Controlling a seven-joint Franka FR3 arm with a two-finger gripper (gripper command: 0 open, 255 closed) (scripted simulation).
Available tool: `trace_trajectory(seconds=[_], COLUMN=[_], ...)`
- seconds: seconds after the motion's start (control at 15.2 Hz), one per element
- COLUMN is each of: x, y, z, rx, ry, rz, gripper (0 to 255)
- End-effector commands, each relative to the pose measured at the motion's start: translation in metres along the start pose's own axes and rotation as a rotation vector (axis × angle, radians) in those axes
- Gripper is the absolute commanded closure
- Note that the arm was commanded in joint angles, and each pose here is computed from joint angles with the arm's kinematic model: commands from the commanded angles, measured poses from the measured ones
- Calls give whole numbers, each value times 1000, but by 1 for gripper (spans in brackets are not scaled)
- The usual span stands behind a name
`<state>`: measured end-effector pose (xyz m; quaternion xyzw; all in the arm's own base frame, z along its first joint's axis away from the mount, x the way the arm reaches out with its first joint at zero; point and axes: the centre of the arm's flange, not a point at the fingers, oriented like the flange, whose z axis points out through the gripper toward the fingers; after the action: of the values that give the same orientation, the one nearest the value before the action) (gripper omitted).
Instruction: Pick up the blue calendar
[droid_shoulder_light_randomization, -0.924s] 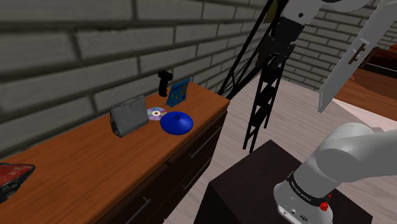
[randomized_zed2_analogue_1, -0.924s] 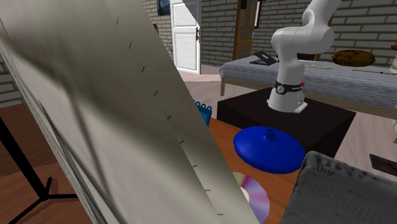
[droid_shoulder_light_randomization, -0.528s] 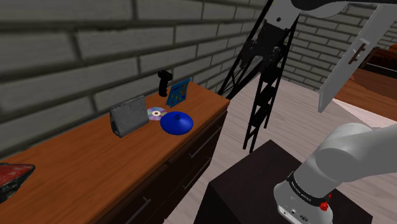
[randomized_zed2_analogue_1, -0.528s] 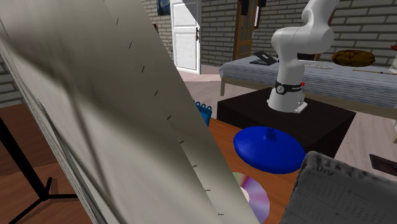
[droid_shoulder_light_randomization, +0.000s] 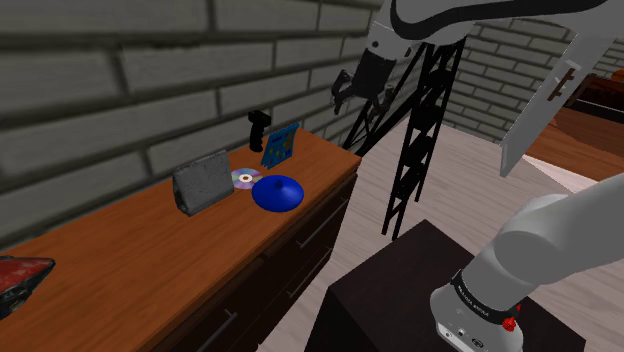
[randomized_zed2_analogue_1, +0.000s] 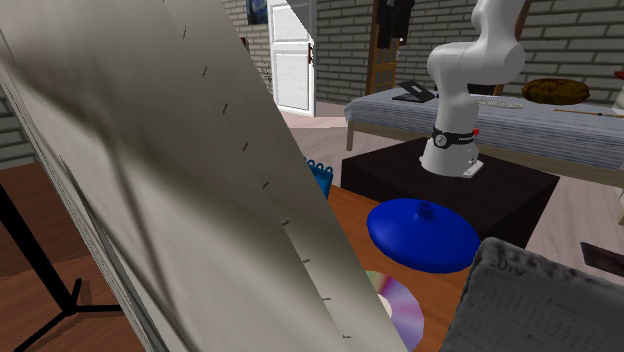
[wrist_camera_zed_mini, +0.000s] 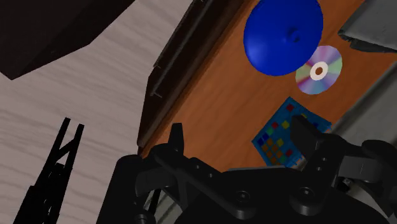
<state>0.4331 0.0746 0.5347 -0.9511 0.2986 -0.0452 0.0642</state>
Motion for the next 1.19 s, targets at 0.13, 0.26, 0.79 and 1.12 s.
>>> trace_trajectory(seconds=[0.13, 0.26, 0.79, 1.12], x=[19, 32, 93, 140], y=[-37, -55, -117, -146], z=[30, 45, 105, 143], rx=[-2, -4, -10, -14], ry=[4, 6, 14, 18], rz=[141, 208, 478, 647], gripper=[0, 0, 0, 0])
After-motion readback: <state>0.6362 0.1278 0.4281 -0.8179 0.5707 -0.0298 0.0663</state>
